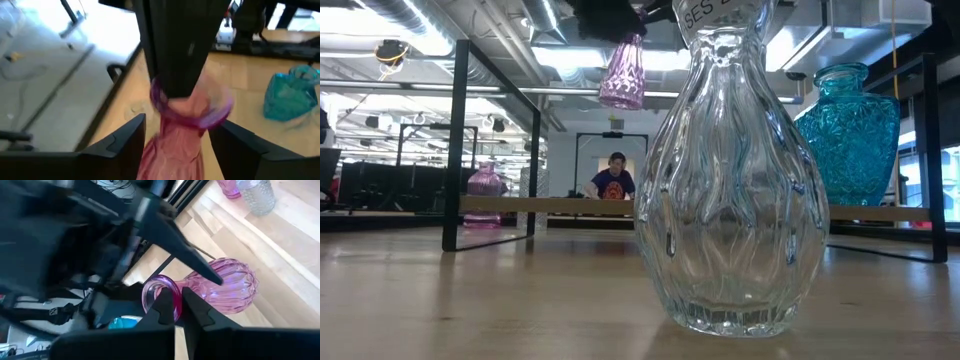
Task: Sort vases onto shelf
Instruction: Put the violet vase on the shelf
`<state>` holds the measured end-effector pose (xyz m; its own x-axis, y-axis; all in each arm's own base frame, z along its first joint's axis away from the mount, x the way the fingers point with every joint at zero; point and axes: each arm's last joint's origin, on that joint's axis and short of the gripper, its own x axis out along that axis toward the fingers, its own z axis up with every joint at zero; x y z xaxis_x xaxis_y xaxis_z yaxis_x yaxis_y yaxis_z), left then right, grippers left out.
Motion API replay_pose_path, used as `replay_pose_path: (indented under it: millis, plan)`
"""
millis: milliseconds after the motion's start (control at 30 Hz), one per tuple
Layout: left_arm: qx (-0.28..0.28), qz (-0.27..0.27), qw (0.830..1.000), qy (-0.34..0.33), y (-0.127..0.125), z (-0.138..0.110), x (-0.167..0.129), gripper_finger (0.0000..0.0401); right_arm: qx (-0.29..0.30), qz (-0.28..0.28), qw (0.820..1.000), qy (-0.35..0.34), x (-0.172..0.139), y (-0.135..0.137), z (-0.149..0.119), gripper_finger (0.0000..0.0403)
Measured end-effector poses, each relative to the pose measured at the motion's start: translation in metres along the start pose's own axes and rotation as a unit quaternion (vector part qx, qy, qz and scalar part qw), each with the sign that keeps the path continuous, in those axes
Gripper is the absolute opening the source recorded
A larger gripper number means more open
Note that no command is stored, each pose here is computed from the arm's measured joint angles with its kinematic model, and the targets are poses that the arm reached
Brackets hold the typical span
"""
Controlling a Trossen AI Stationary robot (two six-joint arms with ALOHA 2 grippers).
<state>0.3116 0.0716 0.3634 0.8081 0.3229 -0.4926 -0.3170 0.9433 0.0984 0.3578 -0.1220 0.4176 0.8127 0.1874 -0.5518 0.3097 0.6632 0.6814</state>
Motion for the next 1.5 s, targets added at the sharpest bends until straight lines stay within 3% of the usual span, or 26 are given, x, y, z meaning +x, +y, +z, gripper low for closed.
replay_pose_path:
  millis: [100,233,533,667,733,867,1100,1200,1267,1400,1500]
  plan:
    - [-0.011,-0.003,1.0,-0.002,0.0,0.0,0.004,0.018,0.0,0.003,1.0,0.002,0.0,0.0,0.0,0.0]
    - [-0.013,-0.003,1.0,-0.002,-0.001,0.0,0.004,0.0119,-0.003,0.006,1.0,0.006,0.001,0.002,-0.002,0.0]
    - [-0.071,-0.019,0.997,0.002,-0.008,0.001,-0.01,0.0118,-0.039,0.019,0.999,0.011,-0.004,0.009,-0.006,0.0015]
    - [-0.076,-0.055,0.995,0.022,-0.02,-0.005,-0.023,0.0118,-0.081,0.025,0.996,-0.001,-0.039,0.023,-0.016,0.0035]
    - [-0.077,-0.068,0.995,0.018,-0.032,-0.012,-0.024,0.0118,-0.1,0.002,0.995,-0.015,-0.056,0.028,-0.022,0.0042]
    - [-0.092,-0.106,0.99,-0.019,-0.055,-0.035,-0.023,0.0118,-0.119,-0.064,0.989,-0.052,-0.085,0.032,-0.033,0.005]
    - [-0.171,-0.133,0.96,-0.179,-0.079,-0.077,-0.008,0.0118,-0.119,-0.104,0.983,-0.089,-0.132,0.033,-0.047,0.0051]
    - [-0.191,-0.122,0.952,-0.203,-0.084,-0.09,-0.002,0.0118,-0.115,-0.12,0.982,-0.088,-0.145,0.03,-0.053,0.0051]
    - [-0.188,-0.103,0.957,-0.196,-0.089,-0.097,0.0,0.0118,-0.116,-0.129,0.981,-0.084,-0.153,0.028,-0.057,0.005]
    - [-0.169,-0.077,0.961,-0.205,-0.101,-0.096,-0.006,0.0118,-0.122,-0.151,0.978,-0.072,-0.163,0.021,-0.061,0.005]
    - [-0.19,-0.048,0.956,-0.218,-0.115,-0.093,-0.016,0.0118,-0.124,-0.159,0.977,-0.069,-0.165,0.017,-0.06,0.005]
